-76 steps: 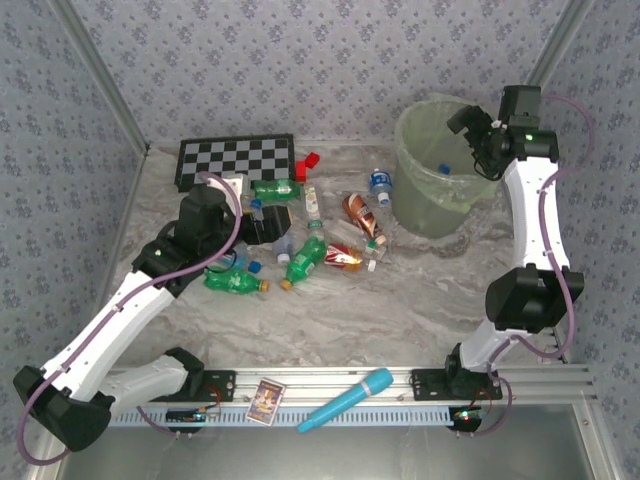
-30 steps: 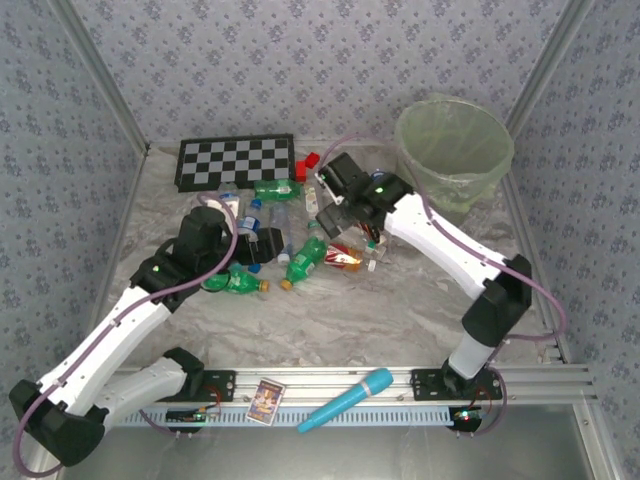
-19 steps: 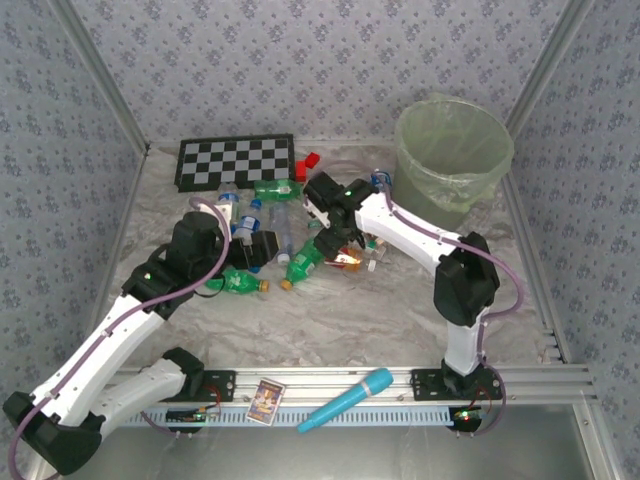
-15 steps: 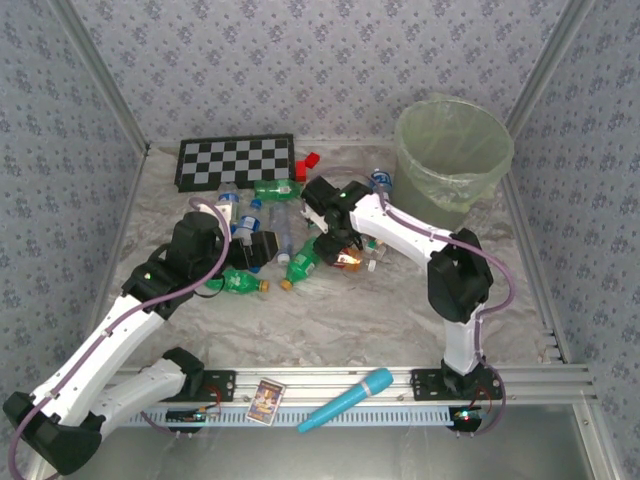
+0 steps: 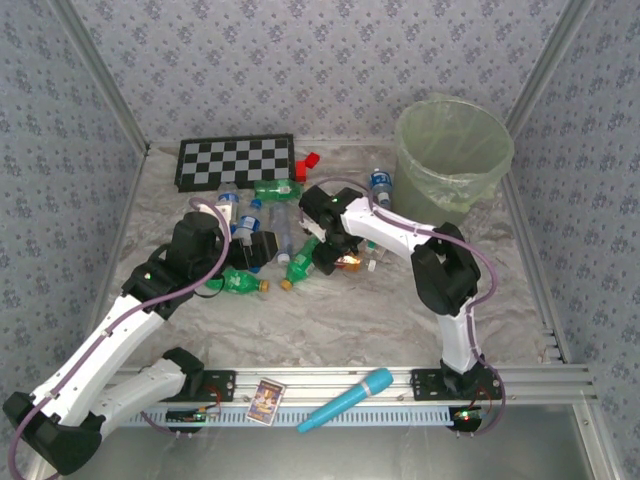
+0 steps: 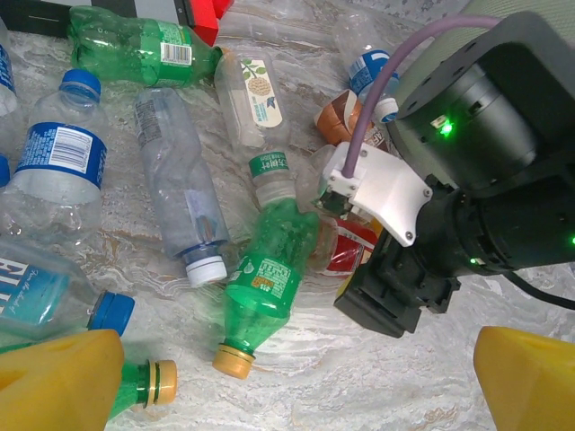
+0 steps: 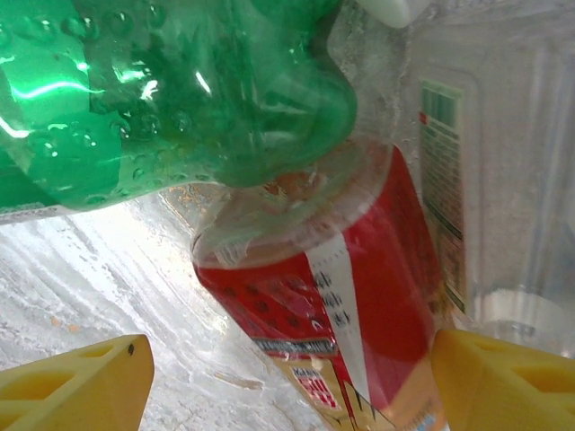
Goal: Put the plastic bottles in the bin
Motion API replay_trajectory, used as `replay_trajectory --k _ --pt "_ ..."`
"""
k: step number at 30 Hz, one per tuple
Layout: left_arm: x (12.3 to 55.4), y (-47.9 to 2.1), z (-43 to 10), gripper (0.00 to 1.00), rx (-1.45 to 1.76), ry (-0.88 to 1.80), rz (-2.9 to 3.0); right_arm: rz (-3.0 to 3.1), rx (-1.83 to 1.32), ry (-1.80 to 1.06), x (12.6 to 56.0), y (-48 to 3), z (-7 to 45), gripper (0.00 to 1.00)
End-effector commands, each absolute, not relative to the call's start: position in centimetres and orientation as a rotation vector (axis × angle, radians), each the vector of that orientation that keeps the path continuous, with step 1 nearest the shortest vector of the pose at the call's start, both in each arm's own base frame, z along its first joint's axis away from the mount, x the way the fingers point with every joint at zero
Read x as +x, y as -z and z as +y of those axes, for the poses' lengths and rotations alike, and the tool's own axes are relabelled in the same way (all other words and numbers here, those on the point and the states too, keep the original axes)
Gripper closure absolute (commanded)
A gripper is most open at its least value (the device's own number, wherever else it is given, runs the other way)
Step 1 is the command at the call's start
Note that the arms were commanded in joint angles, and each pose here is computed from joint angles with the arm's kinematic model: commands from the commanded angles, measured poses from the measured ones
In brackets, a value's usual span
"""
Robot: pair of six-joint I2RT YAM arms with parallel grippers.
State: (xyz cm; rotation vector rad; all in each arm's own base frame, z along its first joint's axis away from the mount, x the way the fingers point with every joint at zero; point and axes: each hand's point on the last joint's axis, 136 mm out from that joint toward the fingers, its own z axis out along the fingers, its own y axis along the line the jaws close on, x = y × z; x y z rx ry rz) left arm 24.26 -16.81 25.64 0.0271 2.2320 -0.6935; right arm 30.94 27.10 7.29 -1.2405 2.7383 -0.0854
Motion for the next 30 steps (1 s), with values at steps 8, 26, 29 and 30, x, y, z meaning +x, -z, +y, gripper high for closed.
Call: replay_trajectory --k 8,26,29,30 --pt "23.7 -26.8 -16.4 0.00 0.039 0.700 2.195 2.787 -1.274 0.093 30.4 -4.3 27.6 0.16" --pt "23.7 -27.0 -16.3 0.00 0.038 0.693 2.188 2.804 -1.242 0.024 29.3 -5.2 28.1 0.38" --pt "24.0 -27.0 -16.7 0.00 0.045 0.700 2.190 2.766 -1.197 0.016 29.8 -7.3 28.1 0.38" --pt "24.1 -27.0 -16.8 0.00 0.050 0.702 2.191 2.752 -1.183 0.013 29.9 -8.1 28.1 0.38"
